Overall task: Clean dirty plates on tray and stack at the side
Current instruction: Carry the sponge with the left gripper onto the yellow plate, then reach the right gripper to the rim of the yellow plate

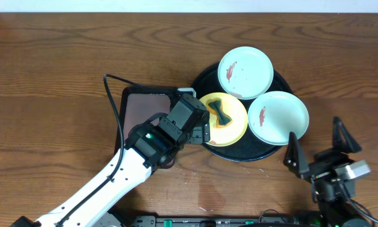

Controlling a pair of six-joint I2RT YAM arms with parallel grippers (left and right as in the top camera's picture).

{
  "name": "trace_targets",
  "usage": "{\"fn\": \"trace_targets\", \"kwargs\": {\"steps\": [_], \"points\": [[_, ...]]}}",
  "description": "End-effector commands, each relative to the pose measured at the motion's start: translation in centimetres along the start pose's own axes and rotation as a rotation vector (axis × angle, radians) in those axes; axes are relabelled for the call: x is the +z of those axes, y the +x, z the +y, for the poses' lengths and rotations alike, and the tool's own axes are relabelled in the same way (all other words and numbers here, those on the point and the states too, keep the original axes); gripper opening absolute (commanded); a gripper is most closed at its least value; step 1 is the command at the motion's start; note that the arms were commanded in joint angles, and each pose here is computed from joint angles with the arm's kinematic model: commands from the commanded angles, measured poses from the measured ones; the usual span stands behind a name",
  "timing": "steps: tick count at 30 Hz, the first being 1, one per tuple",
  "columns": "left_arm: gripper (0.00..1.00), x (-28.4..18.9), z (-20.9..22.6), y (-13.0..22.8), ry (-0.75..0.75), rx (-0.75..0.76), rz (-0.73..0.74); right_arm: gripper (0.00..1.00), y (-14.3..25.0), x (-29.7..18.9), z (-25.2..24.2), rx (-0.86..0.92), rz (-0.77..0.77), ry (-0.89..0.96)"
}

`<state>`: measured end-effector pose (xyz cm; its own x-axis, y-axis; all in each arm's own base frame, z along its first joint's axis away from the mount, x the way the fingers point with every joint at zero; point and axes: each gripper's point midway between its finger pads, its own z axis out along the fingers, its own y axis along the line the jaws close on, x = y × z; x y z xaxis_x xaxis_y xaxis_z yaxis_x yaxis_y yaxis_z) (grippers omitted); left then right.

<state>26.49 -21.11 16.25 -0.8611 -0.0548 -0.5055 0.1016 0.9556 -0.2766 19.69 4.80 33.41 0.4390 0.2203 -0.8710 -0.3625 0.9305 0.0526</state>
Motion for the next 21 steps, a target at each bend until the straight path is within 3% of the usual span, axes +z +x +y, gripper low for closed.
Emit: {"fn": "trace_targets", "kwargs": {"steps": [1,6,9,14,17,19,21], "points": [[0.82,0.3,0.4,0.0,-0.023,0.011,-0.001,0.99,-4.0,1.9,-0.1,-0.126,0.057,0.037],[0.82,0.3,0.5,0.0,-0.023,0.011,0.0,0.99,-0.7,5.9,-1.0,-0.098,0.553,-0.001],[0.82,0.3,0.5,0.0,-0.024,0.011,0.0,0.99,1.9,7.6,-1.5,0.011,0.812,-0.021],[0.82,0.3,0.5,0.0,-0.024,0.011,0.0,0.99,4.3,10.3,1.5,0.307,0.98,-0.242],[0.82,0.3,0.5,0.0,-0.024,0.011,0.001,0.99,5.6,12.0,3.6,0.404,0.96,-0.446],[0.82,0.3,0.6,0.2,-0.029,0.012,0.007,0.99,7.6,12.6,3.5,0.402,0.996,-0.435],[0.82,0.3,0.7,0.3,-0.032,0.013,0.012,0.94,10.6,12.8,2.0,0.327,1.086,-0.296]]}}
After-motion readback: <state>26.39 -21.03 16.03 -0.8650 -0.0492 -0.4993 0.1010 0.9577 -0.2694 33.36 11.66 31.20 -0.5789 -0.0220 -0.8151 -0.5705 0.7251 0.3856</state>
